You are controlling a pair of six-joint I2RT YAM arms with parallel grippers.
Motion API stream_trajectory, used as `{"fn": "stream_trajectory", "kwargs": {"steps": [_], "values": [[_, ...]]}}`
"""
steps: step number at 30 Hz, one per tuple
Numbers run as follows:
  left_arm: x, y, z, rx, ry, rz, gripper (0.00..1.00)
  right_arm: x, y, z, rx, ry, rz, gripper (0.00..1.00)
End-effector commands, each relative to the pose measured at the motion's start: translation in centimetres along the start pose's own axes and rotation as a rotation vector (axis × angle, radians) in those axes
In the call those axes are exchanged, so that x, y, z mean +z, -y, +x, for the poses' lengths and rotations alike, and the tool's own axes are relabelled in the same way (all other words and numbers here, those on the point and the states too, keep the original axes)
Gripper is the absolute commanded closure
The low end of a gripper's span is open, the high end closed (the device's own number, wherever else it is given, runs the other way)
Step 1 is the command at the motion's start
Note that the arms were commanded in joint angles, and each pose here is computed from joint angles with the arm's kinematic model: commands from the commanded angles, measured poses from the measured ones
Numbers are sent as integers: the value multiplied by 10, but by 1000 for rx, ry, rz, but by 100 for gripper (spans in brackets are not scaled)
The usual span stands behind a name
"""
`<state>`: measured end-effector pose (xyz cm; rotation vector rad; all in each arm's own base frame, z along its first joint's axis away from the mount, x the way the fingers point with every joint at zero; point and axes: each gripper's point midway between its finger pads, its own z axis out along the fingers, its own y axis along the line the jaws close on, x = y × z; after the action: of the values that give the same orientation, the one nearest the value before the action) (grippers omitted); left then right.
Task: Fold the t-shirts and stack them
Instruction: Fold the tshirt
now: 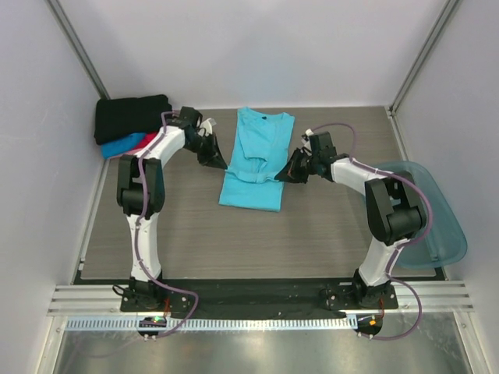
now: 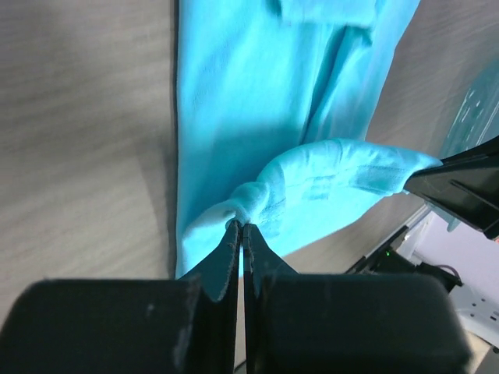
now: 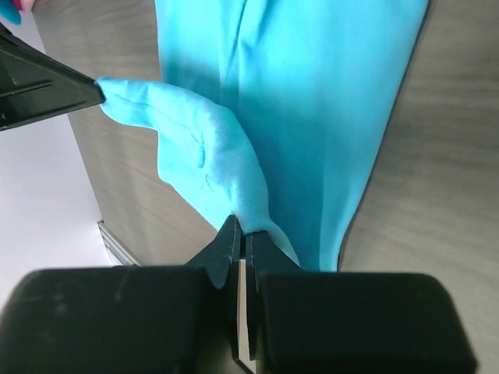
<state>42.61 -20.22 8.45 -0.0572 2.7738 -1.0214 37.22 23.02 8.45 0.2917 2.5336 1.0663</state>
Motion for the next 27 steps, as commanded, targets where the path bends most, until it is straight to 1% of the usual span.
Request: {"fn": "stream_trajectory", "kwargs": {"steps": [1,3,7,25,26,27], "values": [[5,18,-23,76,41,55,100,7,-8,-25,-68,52,-22,99],[9,23,-32,93,57,61,100,10,-7,-30,-74,59,-19,99],[21,18,-39,86,60,55,100,20,3,-32,-88,59,2,99],[27,14,-61,137,124,8,100,30,12,-68,-160,129,29,99],[27,13,-62,140,129,-3,98,30,12,-71,-167,138,30,99],[28,13,-63,147,133,-13,92,30,13,-72,-182,145,35,97]]}}
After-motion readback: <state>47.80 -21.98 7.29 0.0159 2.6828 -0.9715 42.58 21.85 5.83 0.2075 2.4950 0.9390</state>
